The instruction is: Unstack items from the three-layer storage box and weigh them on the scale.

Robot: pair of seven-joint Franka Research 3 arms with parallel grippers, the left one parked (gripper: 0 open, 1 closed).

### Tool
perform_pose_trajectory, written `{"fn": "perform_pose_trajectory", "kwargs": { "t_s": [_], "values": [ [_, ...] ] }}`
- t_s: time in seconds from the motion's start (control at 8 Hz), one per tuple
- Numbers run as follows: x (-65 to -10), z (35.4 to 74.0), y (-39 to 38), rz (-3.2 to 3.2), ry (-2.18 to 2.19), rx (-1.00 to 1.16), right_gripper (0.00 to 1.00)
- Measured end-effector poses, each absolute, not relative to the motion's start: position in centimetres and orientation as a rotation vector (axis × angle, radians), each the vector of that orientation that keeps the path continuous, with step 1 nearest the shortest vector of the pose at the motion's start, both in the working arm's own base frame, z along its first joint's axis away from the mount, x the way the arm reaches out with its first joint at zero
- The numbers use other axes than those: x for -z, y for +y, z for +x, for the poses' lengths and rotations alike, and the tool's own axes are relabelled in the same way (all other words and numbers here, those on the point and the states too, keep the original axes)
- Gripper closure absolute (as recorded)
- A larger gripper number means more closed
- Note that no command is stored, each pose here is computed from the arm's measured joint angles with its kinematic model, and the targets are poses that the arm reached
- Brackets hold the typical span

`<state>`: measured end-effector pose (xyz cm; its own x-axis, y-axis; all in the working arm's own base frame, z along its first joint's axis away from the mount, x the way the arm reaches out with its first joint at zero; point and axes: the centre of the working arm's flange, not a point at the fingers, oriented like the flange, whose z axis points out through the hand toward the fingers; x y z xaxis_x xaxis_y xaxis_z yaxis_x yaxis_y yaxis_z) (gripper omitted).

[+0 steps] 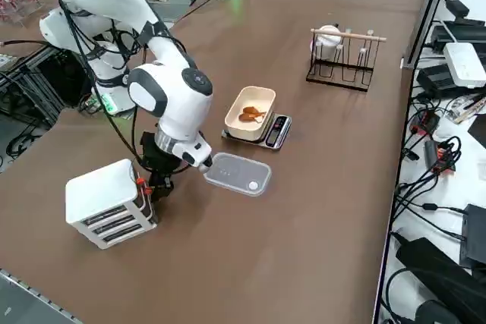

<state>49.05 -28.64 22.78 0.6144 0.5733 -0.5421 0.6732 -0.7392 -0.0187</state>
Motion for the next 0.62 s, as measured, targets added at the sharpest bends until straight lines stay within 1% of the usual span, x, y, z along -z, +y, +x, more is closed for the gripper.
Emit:
{"fn": "perform_pose_trajectory", "kwargs": {
  "t_s": [0.38, 0.5, 0.62],
  "values": [
    [-22.54, 48.56, -28.97, 2.657, 1.027, 0.805, 0.56],
    [-22.51, 48.4, -29.18, 2.66, 1.023, 0.804, 0.59],
    [-22.51, 48.41, -29.15, 2.66, 1.023, 0.804, 0.65]
  ]
}}
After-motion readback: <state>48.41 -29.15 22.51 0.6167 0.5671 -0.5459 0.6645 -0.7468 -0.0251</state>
